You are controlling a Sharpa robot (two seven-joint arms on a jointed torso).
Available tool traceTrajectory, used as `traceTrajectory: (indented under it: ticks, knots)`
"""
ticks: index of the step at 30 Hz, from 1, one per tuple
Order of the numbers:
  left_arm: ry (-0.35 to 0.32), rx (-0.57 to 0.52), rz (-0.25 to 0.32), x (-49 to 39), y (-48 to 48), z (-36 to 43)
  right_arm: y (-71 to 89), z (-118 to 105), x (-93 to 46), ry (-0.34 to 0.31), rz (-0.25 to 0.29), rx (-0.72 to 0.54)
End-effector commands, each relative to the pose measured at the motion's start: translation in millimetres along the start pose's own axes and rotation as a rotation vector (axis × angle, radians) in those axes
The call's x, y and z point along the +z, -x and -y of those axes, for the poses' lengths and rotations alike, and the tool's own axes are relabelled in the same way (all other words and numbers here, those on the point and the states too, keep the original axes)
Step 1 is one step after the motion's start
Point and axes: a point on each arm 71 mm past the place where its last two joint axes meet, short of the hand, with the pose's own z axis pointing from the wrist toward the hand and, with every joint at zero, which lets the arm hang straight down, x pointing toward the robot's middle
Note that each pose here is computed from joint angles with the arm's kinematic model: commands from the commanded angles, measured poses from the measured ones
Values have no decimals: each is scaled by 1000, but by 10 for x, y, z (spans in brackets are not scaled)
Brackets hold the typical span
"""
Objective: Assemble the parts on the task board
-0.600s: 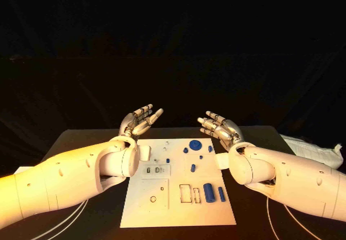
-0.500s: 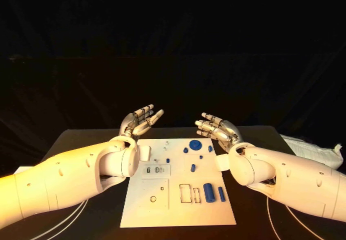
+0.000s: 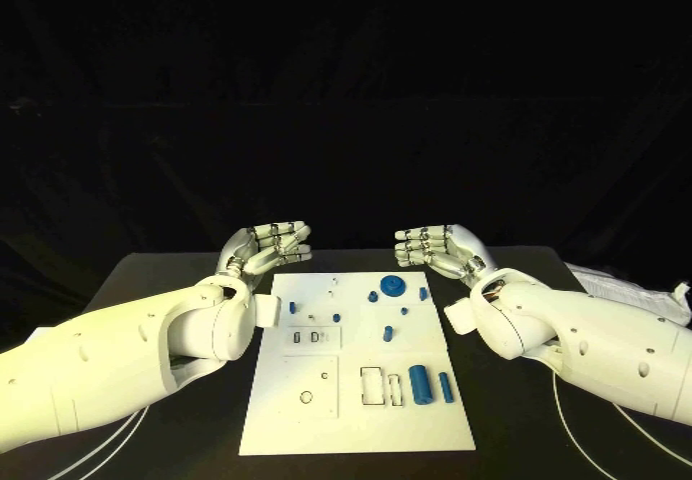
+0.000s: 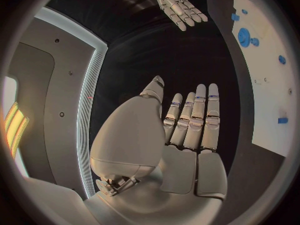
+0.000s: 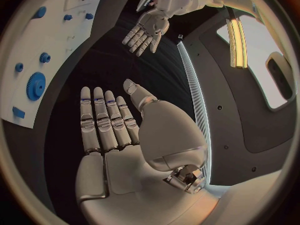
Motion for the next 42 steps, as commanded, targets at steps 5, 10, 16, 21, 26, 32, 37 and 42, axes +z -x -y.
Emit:
traceTrajectory:
  ticks: [5, 10, 16, 21, 26, 32, 37, 42]
  knots:
    - [-53, -51, -138, -102, -82, 144, -84, -191, 51, 104, -161, -410]
    - [-60, -69, -161, -164, -127, 223, -51, -245, 116, 98, -181, -621]
    - [-57, -99, -176, -215, -195, 280, -21, -287, 177, 63, -188, -847]
    - [-55, -116, -191, -252, -246, 308, -8, -332, 223, 42, -197, -932]
    - [-56, -126, -202, -285, -280, 336, -13, -389, 267, 32, -207, -996]
    - [-62, -131, -200, -302, -302, 356, -18, -422, 303, 19, -221, -1046]
    - [-60, -137, -193, -303, -318, 358, -57, -415, 322, 9, -260, -1077]
    - [-55, -143, -180, -296, -321, 353, -100, -404, 330, 7, -300, -1109]
